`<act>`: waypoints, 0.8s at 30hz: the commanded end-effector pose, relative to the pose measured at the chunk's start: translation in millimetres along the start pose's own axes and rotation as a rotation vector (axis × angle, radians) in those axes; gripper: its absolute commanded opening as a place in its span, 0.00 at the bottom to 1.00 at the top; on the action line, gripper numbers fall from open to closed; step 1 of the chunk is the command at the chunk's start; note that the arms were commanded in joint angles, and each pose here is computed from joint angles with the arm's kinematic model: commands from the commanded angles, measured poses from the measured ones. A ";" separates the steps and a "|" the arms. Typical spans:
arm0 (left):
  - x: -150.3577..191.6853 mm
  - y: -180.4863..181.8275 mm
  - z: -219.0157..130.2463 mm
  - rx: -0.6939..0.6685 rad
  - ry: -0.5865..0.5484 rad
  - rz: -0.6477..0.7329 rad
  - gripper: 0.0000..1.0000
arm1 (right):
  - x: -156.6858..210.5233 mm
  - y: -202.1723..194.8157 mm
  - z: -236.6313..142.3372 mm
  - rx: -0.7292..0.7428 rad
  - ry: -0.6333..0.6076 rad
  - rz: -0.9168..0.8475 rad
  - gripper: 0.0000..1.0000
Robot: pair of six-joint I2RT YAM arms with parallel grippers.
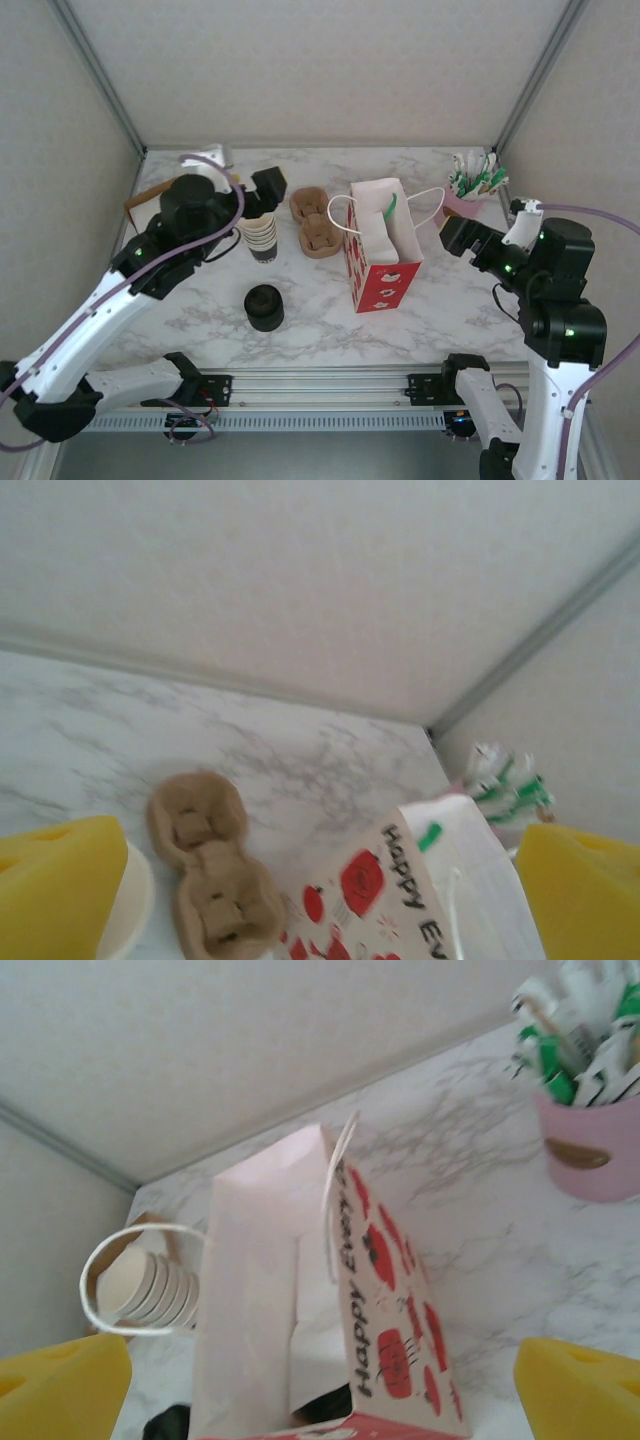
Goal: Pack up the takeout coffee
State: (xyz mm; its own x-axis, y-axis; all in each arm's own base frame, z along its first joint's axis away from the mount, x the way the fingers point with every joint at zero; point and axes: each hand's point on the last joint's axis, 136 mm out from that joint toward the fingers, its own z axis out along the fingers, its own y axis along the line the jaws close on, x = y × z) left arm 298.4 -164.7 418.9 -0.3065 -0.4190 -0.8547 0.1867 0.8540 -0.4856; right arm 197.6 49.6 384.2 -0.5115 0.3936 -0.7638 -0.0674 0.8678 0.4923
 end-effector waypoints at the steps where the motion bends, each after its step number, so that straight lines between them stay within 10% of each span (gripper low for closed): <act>1: -15.6 46.5 -5.0 -0.185 -0.124 0.043 1.00 | -15.1 -20.1 7.3 0.105 -0.070 -0.008 0.99; 24: 14.0 274.9 31.5 -0.626 -0.227 -0.071 1.00 | -23.5 -116.7 96.2 0.382 -0.146 -0.025 0.99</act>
State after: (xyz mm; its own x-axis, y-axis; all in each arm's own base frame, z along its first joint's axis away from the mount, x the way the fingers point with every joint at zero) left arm 378.3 45.0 250.5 -0.1796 -0.5014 -0.8463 -0.4476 0.8078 -0.3836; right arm 297.0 -14.9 290.1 -0.4957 0.4025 -0.7696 0.2288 0.9153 0.3314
